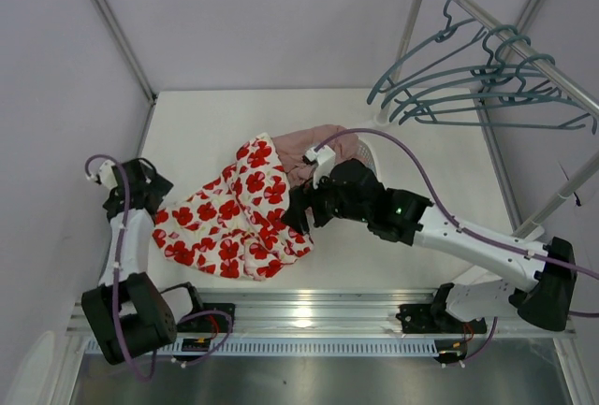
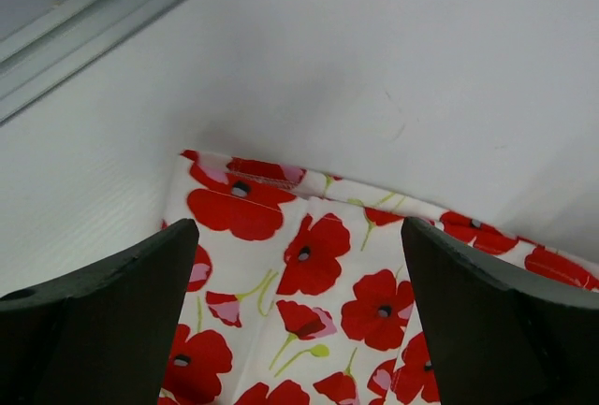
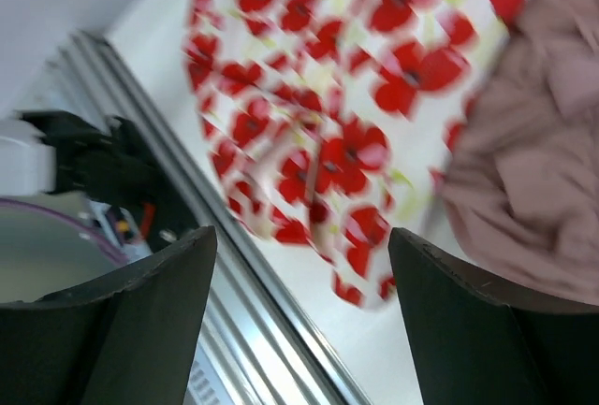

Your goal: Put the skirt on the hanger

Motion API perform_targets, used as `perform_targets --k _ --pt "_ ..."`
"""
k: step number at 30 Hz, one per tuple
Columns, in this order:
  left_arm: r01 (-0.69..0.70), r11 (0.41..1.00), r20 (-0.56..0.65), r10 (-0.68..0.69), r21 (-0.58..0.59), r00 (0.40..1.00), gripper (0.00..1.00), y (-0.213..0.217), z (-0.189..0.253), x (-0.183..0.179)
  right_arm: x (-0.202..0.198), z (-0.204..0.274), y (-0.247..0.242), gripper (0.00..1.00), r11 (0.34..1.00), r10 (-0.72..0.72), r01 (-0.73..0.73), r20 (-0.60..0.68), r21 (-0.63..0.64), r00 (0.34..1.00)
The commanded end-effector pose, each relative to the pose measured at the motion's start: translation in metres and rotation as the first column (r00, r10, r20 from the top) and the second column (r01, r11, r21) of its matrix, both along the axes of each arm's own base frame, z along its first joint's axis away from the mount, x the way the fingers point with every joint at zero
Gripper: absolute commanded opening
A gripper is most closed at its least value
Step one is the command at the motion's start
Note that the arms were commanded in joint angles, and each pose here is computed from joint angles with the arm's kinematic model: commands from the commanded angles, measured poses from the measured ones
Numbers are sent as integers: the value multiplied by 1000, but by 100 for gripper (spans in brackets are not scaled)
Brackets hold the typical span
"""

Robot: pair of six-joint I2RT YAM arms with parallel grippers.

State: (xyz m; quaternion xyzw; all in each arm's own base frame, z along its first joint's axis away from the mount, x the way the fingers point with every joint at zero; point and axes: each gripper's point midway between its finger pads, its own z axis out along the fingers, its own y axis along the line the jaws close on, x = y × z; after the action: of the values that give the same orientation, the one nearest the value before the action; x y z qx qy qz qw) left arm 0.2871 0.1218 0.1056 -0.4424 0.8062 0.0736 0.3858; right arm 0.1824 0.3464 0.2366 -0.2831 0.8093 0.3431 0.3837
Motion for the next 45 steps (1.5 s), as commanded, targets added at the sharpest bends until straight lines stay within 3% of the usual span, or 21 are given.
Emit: perform_targets --k 1,5,6,10,23,34,37,40,41,43,44,45 --pt "-155 987 75 158 -37 985 95 21 13 -23 -12 38 42 81 982 126 -133 62 131 990" --pt "-247 966 41 251 -81 967 93 40 2 -46 -6 14 89 76 983 125 -116 -58 141 990" --pt "-254 963 28 257 -87 966 93 40 -2 -50 -2 -16 101 75 992 106 -96 -120 87 987" --pt "-243 965 7 245 -97 969 91 35 -13 -57 6 -54 131 67 997 74 -66 -216 42 974" --pt "-127 978 37 135 -168 990 84 18 -38 -38 6 -112 172 66 1000 28 -27 -288 6 957" --pt "-182 972 -80 171 -152 982 70 24 -65 -31 34 -104 185 66 999 -13 20 -246 26 969" --pt "-214 964 -80 203 -155 976 59 27 -73 -29 47 -104 182 65 999 -40 44 -254 11 966" --pt "-195 968 -35 192 -156 981 42 32 -68 -13 58 -107 177 65 997 -76 78 -238 -3 968" --pt "-185 970 -25 183 -155 983 31 34 -67 -8 61 -110 176 65 996 -86 87 -238 -7 968" --pt "-144 977 3 146 -155 989 29 39 -60 12 72 -109 174 65 994 -111 113 -223 -4 968" --pt "-119 979 10 122 -164 992 20 38 -60 18 75 -110 175 65 993 -112 115 -220 -1 969" --pt "-85 981 44 94 -176 995 18 38 -52 32 79 -108 177 65 993 -112 115 -211 5 971"
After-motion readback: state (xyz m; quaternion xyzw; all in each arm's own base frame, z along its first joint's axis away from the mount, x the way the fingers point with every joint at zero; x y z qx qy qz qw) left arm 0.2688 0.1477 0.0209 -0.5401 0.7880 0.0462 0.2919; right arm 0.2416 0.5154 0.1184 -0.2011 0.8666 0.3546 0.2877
